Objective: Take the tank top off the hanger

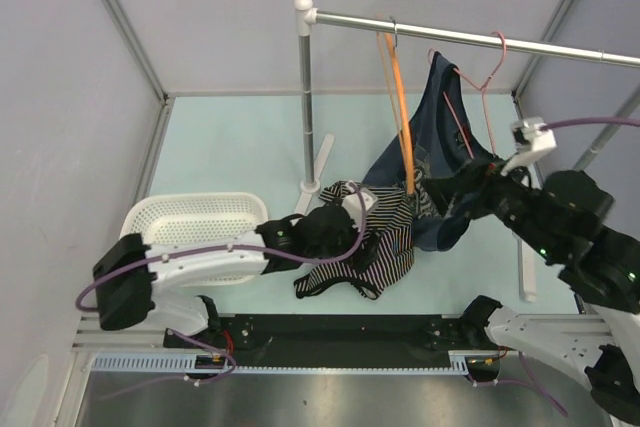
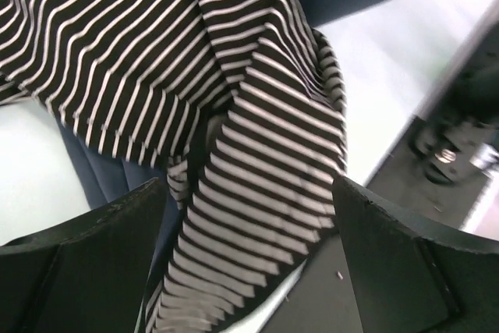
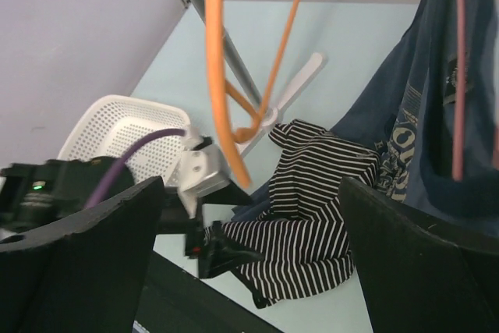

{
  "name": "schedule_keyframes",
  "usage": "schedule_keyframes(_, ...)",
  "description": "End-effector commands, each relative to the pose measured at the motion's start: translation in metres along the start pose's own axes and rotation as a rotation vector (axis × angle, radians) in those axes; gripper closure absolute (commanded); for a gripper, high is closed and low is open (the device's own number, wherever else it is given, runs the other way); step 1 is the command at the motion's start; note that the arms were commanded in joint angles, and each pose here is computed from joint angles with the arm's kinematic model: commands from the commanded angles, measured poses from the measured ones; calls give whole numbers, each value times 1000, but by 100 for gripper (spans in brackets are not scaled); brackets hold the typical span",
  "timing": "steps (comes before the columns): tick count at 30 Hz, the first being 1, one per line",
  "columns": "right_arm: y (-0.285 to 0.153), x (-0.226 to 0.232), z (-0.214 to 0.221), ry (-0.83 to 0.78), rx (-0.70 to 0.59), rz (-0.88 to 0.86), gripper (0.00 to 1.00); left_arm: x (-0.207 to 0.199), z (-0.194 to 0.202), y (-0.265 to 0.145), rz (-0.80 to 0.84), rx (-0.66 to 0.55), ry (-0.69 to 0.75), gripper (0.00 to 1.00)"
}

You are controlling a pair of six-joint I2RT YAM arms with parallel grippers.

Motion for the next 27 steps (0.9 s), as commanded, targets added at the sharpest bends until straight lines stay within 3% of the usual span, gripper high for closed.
schedule_keyframes(1, -45, -5, -13, 20, -85, -52, 0, -10, -26, 29, -26, -54, 44, 7)
schedule_keyframes(9, -93, -12, -19, 20, -156, -139, 0, -14, -14, 86, -57, 29, 57, 7)
schedule_keyframes(11, -96, -16, -17, 15, -164, -123, 0, -14, -3, 99, -63, 72, 68, 12)
schedule_keyframes(12, -97, -18, -17, 8, -162, -118, 0, -14, -1, 103, -61, 81, 69, 16)
schedule_keyframes(15, -95, -20, -15, -7, -156, -103, 0, -13, 8, 106, -59, 118, 75, 49)
schedule_keyframes(16, -96, -20, -15, -10, -153, -106, 0, -12, 9, 104, -59, 123, 75, 65)
schedule_keyframes(21, -95, -20, -16, -21, -158, -108, 0, 6, 0, 56, -46, 53, 6, 98)
schedule_keyframes(23, -94, -20, -16, -27, -161, -106, 0, 17, 5, 37, -65, 45, -12, 100)
schedule_keyframes(24, -94, -21, -15, -29, -160, -105, 0, 19, -9, 14, -66, -26, -20, 100)
schedule_keyframes(27, -91, -22, -14, -38, -162, -92, 0, 35, -15, -30, -106, -87, -31, 98)
Point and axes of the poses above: each gripper's point midway between its finger pads, its own y axis out along the fingers, its own x axis along the line the jaws close on, z = x × y, the point moved 9 cm from there along -y, back along the fingers, and after that the axes turned 12 degrees about y, right-handed, at the moved point
